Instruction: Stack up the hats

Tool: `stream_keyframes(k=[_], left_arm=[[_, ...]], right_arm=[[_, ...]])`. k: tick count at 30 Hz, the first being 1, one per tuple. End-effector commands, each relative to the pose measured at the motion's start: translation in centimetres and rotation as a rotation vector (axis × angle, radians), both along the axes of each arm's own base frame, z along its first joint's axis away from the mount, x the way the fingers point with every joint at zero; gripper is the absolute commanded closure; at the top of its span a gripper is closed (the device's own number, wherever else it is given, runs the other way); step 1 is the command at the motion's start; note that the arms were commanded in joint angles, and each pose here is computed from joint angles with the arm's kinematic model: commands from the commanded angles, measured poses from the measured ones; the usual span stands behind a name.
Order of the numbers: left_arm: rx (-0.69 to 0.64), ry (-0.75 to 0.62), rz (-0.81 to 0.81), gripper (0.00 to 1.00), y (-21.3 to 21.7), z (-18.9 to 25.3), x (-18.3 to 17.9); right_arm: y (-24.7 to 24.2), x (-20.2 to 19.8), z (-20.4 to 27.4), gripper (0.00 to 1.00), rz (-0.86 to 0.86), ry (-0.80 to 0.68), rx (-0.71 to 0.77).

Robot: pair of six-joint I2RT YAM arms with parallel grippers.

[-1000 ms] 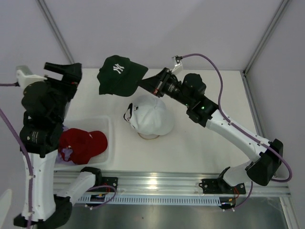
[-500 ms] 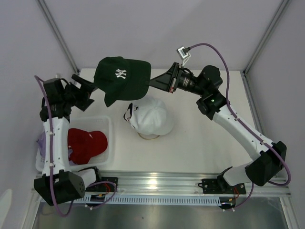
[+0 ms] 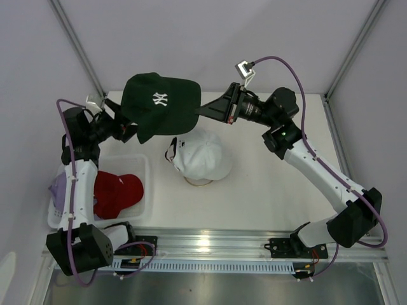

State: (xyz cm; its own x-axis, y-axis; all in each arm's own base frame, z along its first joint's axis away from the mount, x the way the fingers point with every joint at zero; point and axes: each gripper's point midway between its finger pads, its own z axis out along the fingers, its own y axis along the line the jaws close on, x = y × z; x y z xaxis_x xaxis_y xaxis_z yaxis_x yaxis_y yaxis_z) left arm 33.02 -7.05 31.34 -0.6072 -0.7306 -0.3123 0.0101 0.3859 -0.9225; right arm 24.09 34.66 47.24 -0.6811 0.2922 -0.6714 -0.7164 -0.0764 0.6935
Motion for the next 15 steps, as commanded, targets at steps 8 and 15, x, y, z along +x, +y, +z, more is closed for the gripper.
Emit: stream_keyframes(k=[8,15], left_arm=[[0.057,-0.092,-0.283,0.42,-5.9,1.9,-0.8],[0.093,-0.056,-0.221,0.93,-4.8,-0.1,1.0]], right_arm=[[0.2,-0.9,2.1,1.00,0.042,-0.059,0.079],[-0.1,-1.6,2.2,1.00,0.033,-0.063,0.081]])
